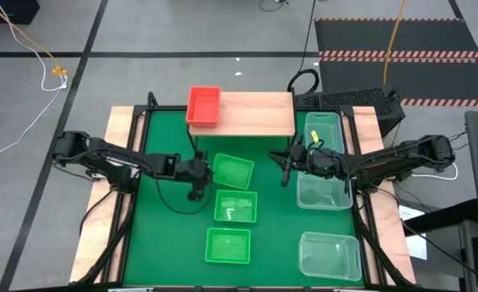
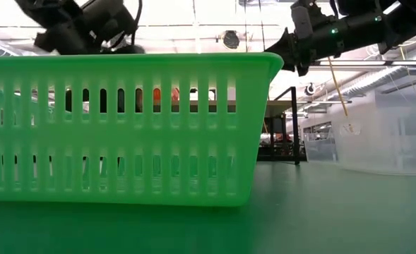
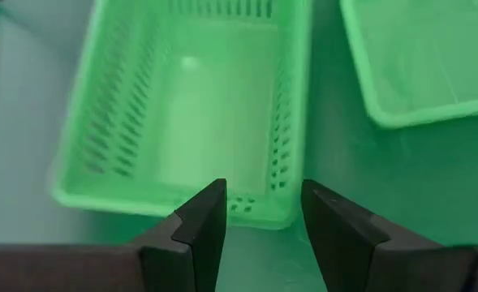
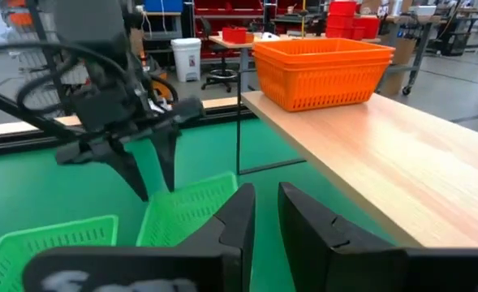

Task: Stack baskets on shelf by color
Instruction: Put the top green bin on the shelf

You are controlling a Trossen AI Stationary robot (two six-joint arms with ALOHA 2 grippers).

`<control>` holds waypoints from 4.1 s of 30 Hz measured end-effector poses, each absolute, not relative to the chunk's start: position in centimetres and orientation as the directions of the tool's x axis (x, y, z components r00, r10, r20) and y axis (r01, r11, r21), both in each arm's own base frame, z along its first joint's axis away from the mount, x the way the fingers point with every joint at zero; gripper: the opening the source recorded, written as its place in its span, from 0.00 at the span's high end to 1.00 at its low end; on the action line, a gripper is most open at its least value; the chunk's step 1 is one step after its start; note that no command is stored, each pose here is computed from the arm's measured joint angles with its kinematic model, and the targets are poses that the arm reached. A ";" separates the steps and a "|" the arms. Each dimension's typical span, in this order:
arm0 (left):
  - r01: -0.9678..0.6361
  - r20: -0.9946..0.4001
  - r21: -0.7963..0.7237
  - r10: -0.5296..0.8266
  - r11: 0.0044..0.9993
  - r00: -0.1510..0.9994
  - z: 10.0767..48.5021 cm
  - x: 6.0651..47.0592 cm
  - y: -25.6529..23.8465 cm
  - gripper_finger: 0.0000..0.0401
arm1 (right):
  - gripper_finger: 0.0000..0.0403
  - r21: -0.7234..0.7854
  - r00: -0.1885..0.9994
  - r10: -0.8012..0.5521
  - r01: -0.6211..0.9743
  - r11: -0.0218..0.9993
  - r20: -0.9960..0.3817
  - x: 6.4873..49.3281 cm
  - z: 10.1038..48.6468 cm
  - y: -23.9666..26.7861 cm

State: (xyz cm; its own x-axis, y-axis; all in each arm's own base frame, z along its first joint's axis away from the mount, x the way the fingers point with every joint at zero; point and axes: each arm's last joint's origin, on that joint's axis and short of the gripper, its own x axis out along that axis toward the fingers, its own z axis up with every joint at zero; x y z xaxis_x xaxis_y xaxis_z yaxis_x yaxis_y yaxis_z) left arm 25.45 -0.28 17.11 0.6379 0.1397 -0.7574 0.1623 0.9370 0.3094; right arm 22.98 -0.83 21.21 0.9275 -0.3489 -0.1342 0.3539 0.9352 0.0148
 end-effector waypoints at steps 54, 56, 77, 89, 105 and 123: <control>0.778 -0.790 0.585 0.378 0.228 0.483 16.0 28.7 0.0 0.96 | 0.88 -0.031 0.929 -0.321 0.321 0.947 -0.184 22.9 20.7 -0.1; 0.773 -0.790 0.587 0.381 0.240 0.481 16.0 28.6 -0.6 0.96 | 0.88 -0.031 0.929 -0.321 0.321 0.947 -0.184 22.9 20.7 -0.1; 0.354 -0.830 0.501 0.322 0.790 0.456 22.2 31.0 -0.1 0.76 | 0.88 -0.026 0.929 -0.321 0.322 0.947 -0.183 22.9 20.7 -0.1; 0.258 -0.906 0.224 0.103 0.940 0.410 22.0 31.9 2.2 0.62 | 0.88 -0.010 0.931 -0.318 0.322 0.947 -0.180 22.9 20.7 -0.1; 0.304 -0.947 0.214 0.122 0.928 0.296 18.3 33.0 2.5 0.72 | 0.88 -0.014 0.929 -0.318 0.321 0.947 -0.191 22.9 20.6 -0.1; 0.164 -0.785 0.094 -0.028 0.982 0.619 32.3 30.2 0.0 0.99 | 0.88 -0.018 0.935 -0.298 0.300 0.954 -0.194 22.9 20.6 0.4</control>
